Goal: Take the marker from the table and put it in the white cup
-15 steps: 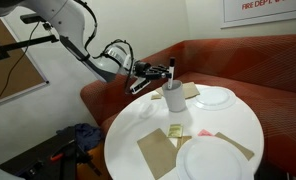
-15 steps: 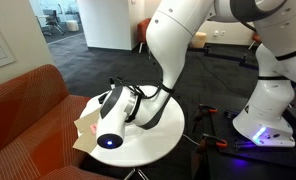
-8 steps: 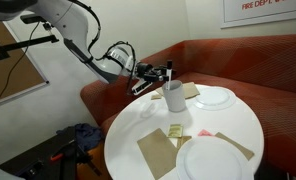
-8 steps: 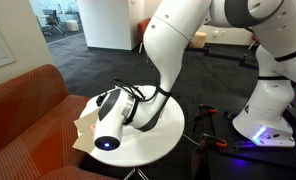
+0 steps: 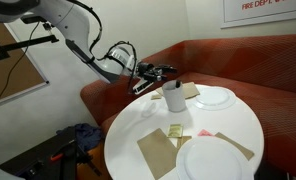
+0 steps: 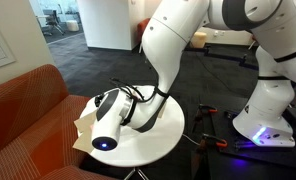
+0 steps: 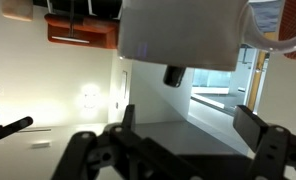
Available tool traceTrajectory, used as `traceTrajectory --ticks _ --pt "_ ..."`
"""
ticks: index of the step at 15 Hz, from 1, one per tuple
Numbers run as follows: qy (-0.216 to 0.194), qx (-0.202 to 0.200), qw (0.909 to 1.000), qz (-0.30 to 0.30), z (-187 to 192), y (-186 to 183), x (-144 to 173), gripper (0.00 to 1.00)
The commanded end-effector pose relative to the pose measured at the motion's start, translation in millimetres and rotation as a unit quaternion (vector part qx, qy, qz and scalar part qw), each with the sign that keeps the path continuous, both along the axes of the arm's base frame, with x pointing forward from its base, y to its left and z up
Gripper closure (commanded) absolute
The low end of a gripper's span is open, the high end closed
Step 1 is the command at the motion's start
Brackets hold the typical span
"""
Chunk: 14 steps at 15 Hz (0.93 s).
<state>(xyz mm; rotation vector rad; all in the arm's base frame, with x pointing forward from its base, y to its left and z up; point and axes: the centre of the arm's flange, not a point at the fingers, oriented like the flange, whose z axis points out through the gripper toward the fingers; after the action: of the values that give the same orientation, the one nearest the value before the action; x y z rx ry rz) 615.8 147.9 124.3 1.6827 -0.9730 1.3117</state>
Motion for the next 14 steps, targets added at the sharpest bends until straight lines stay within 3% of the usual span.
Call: traceTrajectory --ticks 1,7,14 --pt "-0.001 -0.019 0.9998 -0.005 8 0 7 0.0" --pt "-0.011 -0.02 0.9997 -0.005 53 -4 8 0.0" --pt "-0.014 -0.014 0.9998 -0.008 137 -11 16 0.0"
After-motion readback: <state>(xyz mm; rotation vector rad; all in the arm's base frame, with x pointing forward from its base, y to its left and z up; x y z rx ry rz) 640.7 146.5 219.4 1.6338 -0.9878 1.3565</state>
